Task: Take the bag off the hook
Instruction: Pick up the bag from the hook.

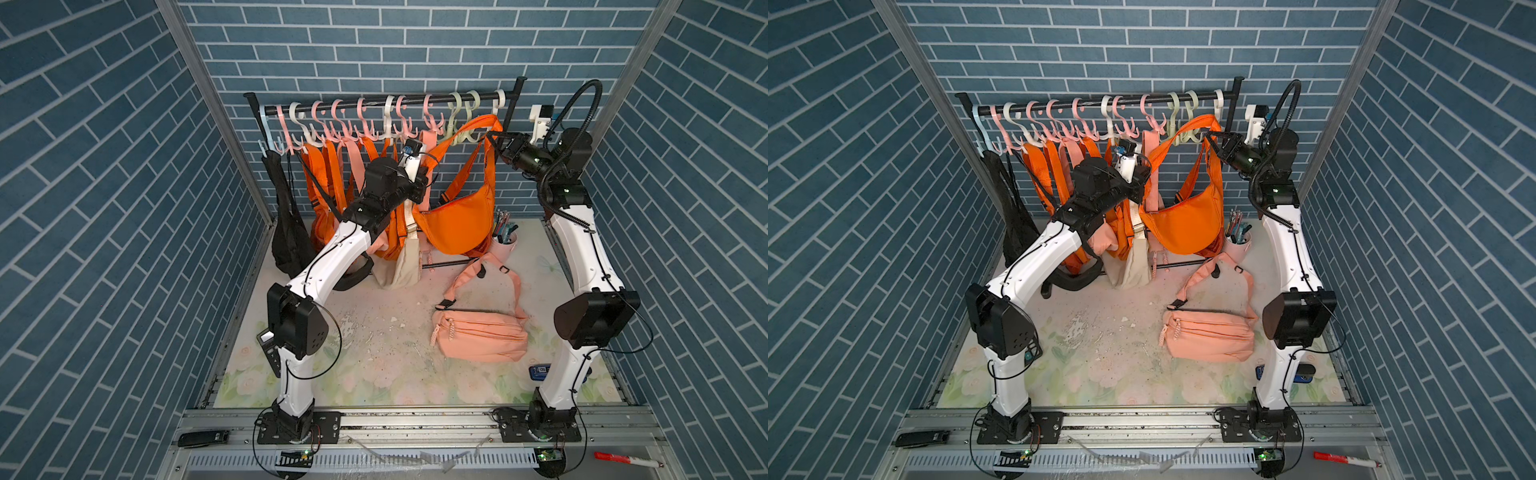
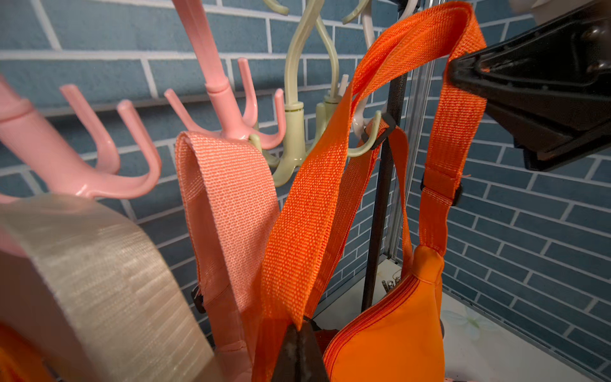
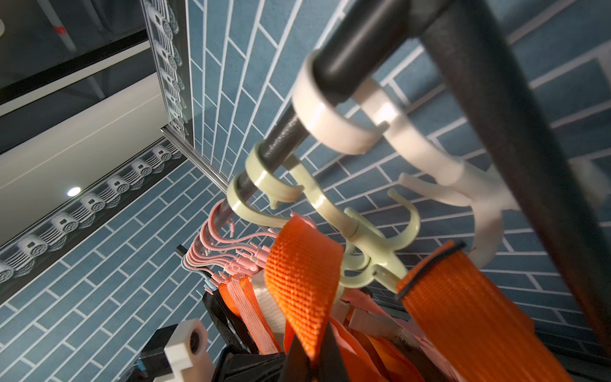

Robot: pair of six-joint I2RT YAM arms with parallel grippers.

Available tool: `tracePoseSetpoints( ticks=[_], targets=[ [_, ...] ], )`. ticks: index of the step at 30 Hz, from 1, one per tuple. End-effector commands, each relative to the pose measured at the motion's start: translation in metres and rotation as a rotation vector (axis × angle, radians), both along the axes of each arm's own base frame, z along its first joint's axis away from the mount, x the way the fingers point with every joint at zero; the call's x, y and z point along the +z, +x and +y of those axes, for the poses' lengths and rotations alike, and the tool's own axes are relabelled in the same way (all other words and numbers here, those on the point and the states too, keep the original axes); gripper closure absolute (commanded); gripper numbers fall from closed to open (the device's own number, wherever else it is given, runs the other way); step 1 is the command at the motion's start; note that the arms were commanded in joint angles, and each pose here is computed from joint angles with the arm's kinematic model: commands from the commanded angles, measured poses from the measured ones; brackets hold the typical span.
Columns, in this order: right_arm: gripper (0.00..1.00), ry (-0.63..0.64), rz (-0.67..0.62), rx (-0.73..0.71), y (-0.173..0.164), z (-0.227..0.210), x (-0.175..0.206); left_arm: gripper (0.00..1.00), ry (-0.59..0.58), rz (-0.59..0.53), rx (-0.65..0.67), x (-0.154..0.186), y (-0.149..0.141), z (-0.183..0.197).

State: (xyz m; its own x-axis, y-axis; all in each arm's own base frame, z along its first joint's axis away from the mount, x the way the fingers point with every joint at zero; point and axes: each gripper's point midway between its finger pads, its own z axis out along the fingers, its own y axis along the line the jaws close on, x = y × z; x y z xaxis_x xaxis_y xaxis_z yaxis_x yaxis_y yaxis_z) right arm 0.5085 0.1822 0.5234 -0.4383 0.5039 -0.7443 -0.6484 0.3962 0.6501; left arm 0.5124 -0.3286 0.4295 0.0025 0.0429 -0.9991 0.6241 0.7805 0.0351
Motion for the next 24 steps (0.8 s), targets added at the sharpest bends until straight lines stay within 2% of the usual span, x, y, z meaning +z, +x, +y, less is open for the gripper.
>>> tracePoseSetpoints(
  ticks=[1,14,17,24],
  targets=[
    [1.00,-0.015,-0.119,0.027,-0.029,0.004,0.031,0.93,-0.015,-0.010,-0.041,-0.004,0.000,-0.017],
    [1.00,-0.045,-0.163,0.028,-0.057,0.005,0.045,0.96,-0.037,-0.026,-0.046,-0.004,-0.006,-0.024],
    [1.00,-0.047,-0.187,0.037,-0.065,0.008,0.056,1.00,-0.055,-0.054,-0.033,0.007,-0.010,-0.019],
    [1.00,-0.046,-0.237,0.073,-0.069,0.022,0.078,1.00,-0.074,-0.133,0.034,0.054,-0.017,0.002]
  ],
)
